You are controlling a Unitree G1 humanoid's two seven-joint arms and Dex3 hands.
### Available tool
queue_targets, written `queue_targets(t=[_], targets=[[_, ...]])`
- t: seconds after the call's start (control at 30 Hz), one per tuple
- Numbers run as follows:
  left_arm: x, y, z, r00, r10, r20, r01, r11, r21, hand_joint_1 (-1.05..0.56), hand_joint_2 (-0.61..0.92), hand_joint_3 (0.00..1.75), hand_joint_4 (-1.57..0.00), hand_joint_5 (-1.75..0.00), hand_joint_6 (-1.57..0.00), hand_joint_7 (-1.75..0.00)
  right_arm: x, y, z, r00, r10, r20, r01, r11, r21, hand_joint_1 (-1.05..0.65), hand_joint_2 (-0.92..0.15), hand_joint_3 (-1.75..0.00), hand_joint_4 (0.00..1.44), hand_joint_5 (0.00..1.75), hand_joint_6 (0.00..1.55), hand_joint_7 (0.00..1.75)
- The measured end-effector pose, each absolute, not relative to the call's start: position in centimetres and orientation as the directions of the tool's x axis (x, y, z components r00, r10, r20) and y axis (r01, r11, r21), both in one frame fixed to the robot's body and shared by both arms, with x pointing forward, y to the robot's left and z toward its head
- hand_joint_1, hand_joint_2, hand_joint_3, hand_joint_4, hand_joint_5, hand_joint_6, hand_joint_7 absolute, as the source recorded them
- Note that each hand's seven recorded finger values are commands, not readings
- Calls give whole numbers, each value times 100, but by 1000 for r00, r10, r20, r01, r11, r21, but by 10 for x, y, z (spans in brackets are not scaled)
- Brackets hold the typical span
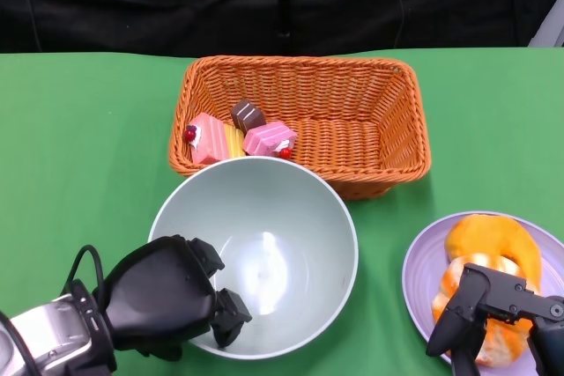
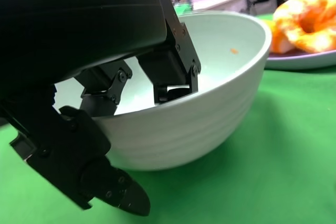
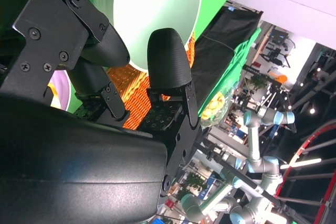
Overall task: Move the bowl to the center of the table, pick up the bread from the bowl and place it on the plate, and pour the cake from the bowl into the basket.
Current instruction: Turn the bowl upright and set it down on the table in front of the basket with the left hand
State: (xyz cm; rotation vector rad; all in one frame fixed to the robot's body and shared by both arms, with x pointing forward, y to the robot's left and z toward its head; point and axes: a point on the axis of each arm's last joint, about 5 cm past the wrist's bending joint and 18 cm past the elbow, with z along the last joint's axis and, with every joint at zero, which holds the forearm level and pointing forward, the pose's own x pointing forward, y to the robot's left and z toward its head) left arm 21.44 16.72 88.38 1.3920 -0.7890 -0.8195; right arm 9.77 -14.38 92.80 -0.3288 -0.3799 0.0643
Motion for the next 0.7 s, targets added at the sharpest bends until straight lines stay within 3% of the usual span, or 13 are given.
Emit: queue_targets(t=[0.07, 0.17, 0.33, 0.47, 0.63, 0.7], targets=[[210, 164, 887, 533, -842, -83, 123, -20, 992, -36, 91, 8, -64, -43, -61, -1, 97, -144, 928, 928, 123, 353, -4, 948, -319, 1, -12, -175, 87, 172, 83, 153], [201, 160, 895, 536, -826, -172, 240, -46, 970, -56, 92, 9, -51, -24, -45, 0, 97, -144, 929, 925, 130, 357, -15, 951, -308, 4, -11, -175, 87, 171, 82, 152], [194, 156, 917, 537, -804, -254, 353, -59, 934, -80, 92, 21, -33, -13, -31, 0, 100, -144, 933, 913, 167, 371, -50, 952, -303, 8, -10, -175, 86, 169, 83, 151], [190, 156, 936, 524, -803, -285, 425, -44, 904, -89, 92, 20, -23, -8, -26, 0, 103, -144, 937, 898, 203, 391, -81, 948, -307, 8, -8, -175, 84, 166, 84, 150], [188, 160, 954, 524, -797, -301, 504, 5, 864, -88, 92, 20, -20, -6, -26, -1, 104, -145, 940, 886, 238, 399, -115, 944, -309, 9, -8, -175, 84, 165, 84, 149], [186, 166, 956, 531, -810, -251, 529, 85, 844, -68, 92, 20, -43, -18, -46, -9, 106, -145, 941, 880, 253, 402, -128, 941, -313, 10, -7, -175, 85, 165, 84, 148]])
